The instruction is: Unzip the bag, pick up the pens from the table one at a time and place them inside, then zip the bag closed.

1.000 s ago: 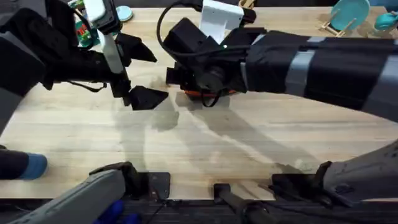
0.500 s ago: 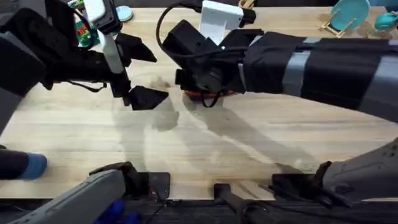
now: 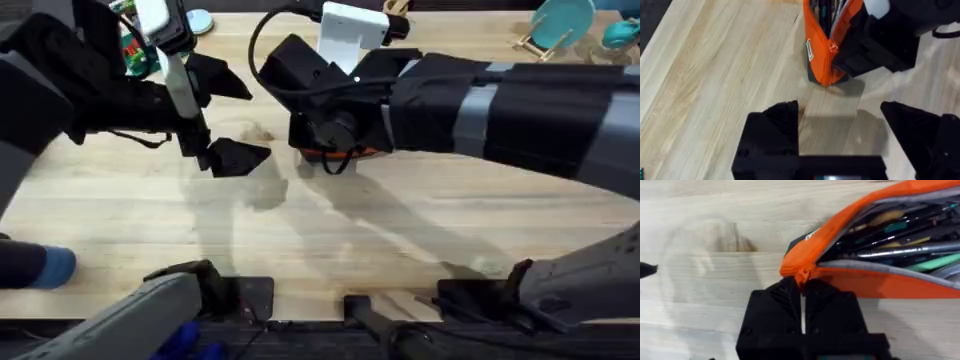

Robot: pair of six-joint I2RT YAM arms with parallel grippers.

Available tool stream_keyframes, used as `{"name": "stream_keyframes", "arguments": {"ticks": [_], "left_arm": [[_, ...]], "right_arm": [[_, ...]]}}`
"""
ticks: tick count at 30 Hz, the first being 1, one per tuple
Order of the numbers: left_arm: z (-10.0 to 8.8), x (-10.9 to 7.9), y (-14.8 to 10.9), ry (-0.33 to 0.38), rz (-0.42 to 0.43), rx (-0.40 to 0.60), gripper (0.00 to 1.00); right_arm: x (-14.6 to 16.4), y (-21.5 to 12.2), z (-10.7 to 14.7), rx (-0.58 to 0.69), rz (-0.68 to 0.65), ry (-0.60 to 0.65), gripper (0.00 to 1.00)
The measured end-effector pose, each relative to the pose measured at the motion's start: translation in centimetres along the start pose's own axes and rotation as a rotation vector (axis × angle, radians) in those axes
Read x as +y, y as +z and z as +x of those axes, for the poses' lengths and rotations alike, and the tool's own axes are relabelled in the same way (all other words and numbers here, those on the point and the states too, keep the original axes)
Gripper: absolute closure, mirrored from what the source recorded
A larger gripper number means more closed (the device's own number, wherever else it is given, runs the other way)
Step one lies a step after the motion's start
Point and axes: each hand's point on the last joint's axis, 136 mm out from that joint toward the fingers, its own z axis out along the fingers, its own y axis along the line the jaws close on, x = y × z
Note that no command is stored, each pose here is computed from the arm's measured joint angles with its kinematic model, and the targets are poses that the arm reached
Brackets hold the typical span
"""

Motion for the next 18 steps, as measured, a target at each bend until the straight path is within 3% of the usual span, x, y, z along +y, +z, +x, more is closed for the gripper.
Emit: {"name": "stream_keyframes", "arguments": {"ticks": [18], "left_arm": [[0.00, 0.00, 0.00, 0.000, 0.000, 0.000, 0.008]], "right_arm": [[0.12, -0.32, -0.06, 0.001, -0.009, 0.002, 0.969]]}}
